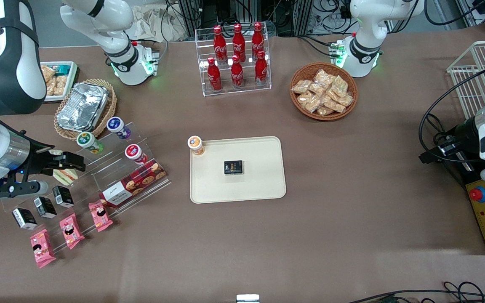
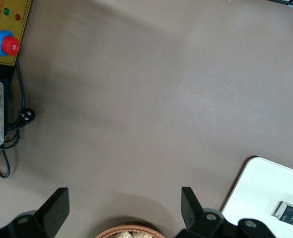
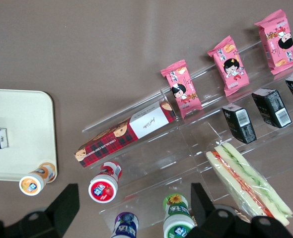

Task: Place sandwich on tray
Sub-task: 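Lower the open right gripper around the wrapped sandwich in the acrylic rack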

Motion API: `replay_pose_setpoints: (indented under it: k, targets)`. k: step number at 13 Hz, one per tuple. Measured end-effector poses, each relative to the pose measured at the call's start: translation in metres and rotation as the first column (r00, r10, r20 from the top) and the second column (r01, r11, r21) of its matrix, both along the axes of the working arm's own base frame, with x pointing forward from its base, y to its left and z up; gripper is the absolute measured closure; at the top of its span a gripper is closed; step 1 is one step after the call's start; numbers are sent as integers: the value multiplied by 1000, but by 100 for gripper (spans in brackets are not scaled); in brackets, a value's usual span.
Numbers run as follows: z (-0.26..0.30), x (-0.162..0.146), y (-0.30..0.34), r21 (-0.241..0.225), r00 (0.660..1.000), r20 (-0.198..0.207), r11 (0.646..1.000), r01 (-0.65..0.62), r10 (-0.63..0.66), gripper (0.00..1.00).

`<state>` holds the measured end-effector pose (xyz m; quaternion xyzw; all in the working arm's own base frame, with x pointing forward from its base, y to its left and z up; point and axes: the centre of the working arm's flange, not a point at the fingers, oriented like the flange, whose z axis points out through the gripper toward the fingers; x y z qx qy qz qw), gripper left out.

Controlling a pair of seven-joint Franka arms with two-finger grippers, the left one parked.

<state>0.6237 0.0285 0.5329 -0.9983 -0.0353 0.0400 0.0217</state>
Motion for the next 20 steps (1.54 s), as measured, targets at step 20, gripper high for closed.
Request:
replay_pose_setpoints:
  k: [20]
  targets:
    - [-49,-4,-53,-52,976,-69,976,-211,207,0]
